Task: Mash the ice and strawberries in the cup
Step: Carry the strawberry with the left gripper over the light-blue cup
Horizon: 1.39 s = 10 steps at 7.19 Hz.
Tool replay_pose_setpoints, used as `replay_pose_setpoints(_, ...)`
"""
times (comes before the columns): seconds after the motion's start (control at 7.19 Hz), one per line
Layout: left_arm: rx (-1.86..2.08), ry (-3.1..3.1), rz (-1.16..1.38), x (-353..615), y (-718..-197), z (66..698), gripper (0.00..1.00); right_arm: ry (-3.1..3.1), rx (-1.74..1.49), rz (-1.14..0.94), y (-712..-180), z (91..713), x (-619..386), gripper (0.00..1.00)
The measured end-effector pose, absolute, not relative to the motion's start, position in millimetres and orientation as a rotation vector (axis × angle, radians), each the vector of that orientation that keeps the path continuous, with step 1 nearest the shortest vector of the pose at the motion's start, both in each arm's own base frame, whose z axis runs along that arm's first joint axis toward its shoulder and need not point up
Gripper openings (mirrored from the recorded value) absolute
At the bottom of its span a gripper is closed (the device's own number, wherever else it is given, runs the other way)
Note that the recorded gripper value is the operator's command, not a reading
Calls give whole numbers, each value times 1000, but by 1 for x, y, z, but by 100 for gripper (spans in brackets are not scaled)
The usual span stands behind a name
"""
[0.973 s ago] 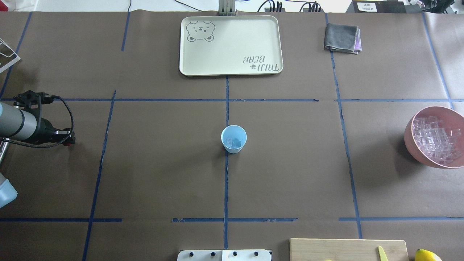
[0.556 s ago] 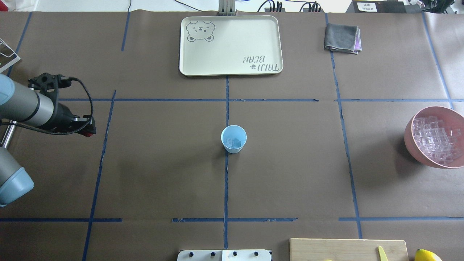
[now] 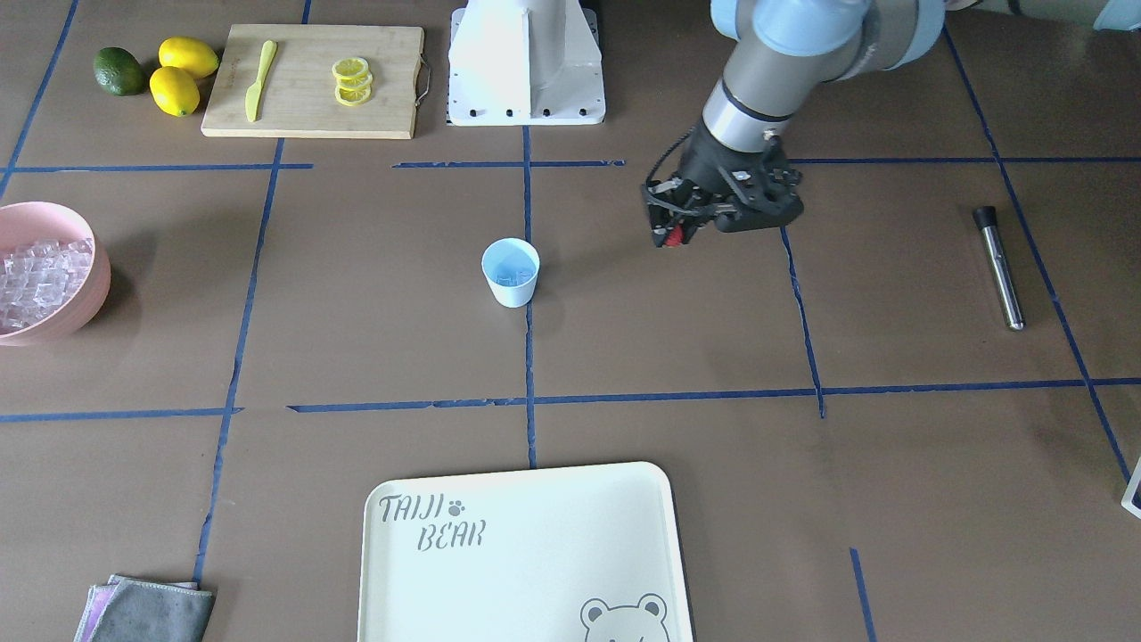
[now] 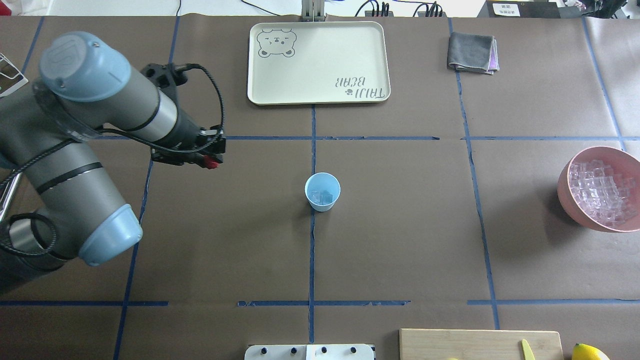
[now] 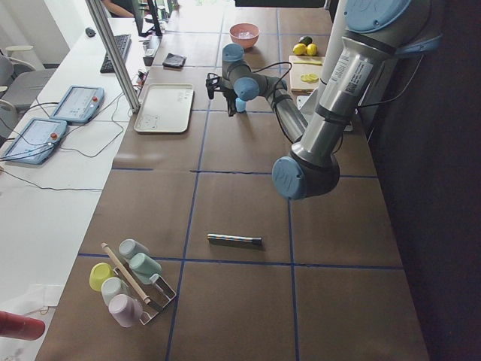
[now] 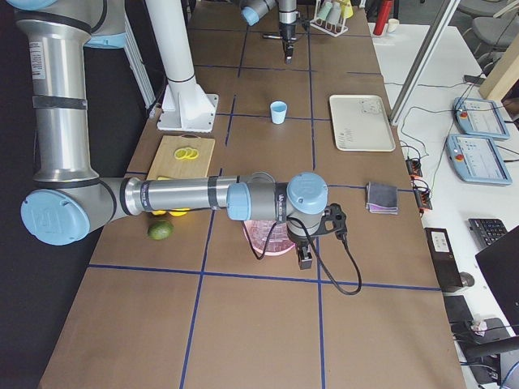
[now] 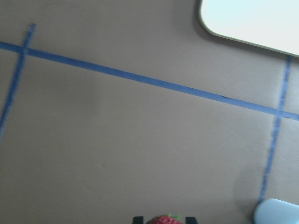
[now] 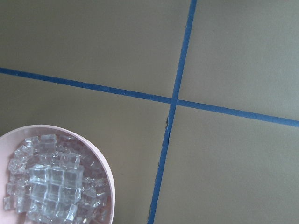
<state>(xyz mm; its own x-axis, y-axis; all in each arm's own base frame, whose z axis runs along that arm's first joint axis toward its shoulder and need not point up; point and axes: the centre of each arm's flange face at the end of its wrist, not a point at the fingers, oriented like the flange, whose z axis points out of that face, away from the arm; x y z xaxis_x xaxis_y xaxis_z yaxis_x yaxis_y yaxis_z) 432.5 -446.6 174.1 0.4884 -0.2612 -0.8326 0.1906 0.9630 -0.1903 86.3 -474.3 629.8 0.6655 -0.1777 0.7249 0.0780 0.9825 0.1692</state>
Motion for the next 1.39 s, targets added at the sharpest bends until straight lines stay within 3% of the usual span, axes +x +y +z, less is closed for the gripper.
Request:
replay_pose_setpoints(0.42, -83, 1038, -309, 523, -437, 113, 2, -828, 134, -143, -455, 648, 88, 99)
replay_pose_setpoints(0.83, -83, 1036, -320, 558, -441, 114, 4, -831, 130, -122, -454, 648, 88, 99)
replay_pose_setpoints(1.11, -83, 1026, -323, 563, -444, 117, 12, -831, 131, -118, -455, 646, 88, 99)
replay_pose_setpoints(1.25, -83, 1025, -323, 565, -445, 117, 52, -831, 133, -119, -455, 645, 88, 99)
replay_pose_setpoints(1.39, -83, 1024, -323, 566, -446, 115, 78, -831, 136, -119, -456, 643, 88, 99)
